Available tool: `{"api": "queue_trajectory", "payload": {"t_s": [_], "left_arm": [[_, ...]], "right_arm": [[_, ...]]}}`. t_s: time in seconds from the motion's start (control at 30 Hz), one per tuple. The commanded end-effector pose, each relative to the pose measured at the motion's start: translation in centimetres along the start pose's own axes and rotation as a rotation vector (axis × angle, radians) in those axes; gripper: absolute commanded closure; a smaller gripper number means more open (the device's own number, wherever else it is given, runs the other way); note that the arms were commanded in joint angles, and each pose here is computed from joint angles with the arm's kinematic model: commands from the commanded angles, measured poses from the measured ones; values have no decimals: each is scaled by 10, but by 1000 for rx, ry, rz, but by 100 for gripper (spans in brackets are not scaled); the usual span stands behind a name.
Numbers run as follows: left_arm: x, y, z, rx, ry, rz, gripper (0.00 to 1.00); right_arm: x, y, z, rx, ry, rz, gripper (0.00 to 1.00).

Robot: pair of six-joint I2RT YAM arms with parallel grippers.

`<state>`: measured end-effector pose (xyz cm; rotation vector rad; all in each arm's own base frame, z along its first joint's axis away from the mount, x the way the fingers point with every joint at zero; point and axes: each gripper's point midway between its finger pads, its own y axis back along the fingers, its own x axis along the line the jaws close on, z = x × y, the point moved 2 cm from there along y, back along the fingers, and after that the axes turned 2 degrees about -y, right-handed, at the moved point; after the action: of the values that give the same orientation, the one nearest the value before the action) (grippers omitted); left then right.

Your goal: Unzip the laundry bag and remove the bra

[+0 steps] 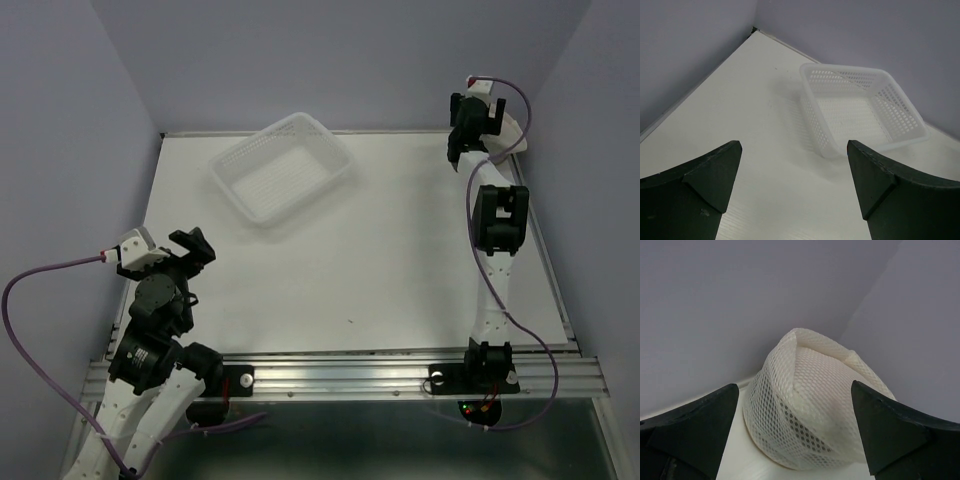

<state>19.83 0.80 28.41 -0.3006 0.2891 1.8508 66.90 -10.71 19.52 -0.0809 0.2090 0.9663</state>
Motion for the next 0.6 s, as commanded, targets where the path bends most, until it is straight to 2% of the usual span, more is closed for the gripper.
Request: {"api": "queue_trajectory", "payload": {"t_s": [0.0, 0.07, 0.2, 0.23, 0.3, 0.33, 0.4, 0.5, 0.53, 0.57], "left_arm": [[-2, -5, 3, -29, 4, 3, 1], [-3, -5, 2, -27, 2, 0, 1], [-4, -6, 1, -21, -9, -6, 1], [-4, -6, 1, -21, -9, -11, 1], [-4, -4, 3, -26, -4, -16, 1], [-3, -3, 5, -32, 1, -17, 1], [-2, 0, 8, -48, 14, -25, 1], [-1, 5, 15, -73, 37, -35, 1], [0, 8, 18, -85, 49, -41, 1], [0, 9, 20, -93, 56, -47, 1]], "right_arm": [[-18, -23, 19, -70, -23, -38, 0], [-16, -27, 2, -39, -21, -25, 3], [-18, -24, -22, 38, -11, -2, 32], [-18, -22, -24, 47, -11, 1, 47], [-19, -13, -18, 62, -12, 41, 64], [-20, -9, -14, 66, -17, 52, 83], [-23, 6, 8, 68, -57, 100, 99], [-17, 34, 41, 41, -120, 229, 99], [-12, 49, 38, 66, -125, 265, 99], [-11, 70, 78, 20, -191, 335, 99]]}}
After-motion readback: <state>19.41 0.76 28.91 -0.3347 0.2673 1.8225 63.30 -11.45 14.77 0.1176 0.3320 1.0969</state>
